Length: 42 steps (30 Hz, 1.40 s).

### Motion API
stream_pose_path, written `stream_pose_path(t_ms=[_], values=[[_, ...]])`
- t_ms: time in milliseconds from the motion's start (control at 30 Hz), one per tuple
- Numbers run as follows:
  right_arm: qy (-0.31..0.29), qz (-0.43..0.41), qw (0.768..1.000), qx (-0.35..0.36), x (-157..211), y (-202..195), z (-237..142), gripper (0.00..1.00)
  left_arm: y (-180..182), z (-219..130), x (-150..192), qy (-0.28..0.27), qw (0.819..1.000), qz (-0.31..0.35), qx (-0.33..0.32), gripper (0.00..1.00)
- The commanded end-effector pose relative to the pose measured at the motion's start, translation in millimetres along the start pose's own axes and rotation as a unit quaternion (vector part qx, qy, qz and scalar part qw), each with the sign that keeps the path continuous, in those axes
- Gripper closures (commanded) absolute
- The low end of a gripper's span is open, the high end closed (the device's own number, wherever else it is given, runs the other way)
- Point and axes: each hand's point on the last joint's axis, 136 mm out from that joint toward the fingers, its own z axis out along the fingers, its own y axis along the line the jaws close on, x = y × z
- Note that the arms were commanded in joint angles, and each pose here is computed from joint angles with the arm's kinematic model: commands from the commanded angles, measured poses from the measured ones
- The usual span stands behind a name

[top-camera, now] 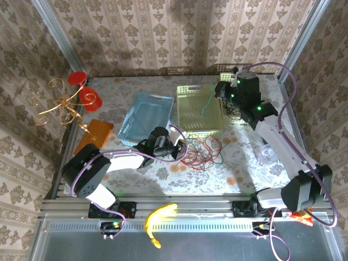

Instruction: Untangle the cables

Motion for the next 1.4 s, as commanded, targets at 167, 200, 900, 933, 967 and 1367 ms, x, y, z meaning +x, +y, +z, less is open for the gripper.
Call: stream_pose_path(t_ms=[167, 200, 900, 933, 967, 1367], values=[[0.117, 0.011, 0.986, 0.116, 59, -52, 59, 1.00, 1, -2, 0, 0.006, 1.000, -0.009, -0.009, 1.00], [0.130, 0.012, 0.984, 0.120, 63, -54, 66, 0.99, 1, -1, 0, 0.007, 1.000, -0.010, -0.009, 1.00], [0.210, -0.051, 0.976, 0.038, 83, -15, 49, 0.41, -6, 6, -12, 0.002, 1.000, -0.006, 0.010, 1.00], [0.216, -0.045, 0.975, 0.033, 91, -16, 39, 0.41, -6, 6, -13, 0.001, 1.000, -0.006, 0.011, 1.00], [0.223, -0.036, 0.974, 0.025, 100, -18, 29, 0.41, -7, 4, -15, -0.002, 1.000, -0.005, 0.012, 1.00], [0.203, -0.009, 0.975, 0.093, 137, -79, -47, 0.41, 9, -25, -92, -0.093, 0.995, -0.030, -0.014, 1.00]])
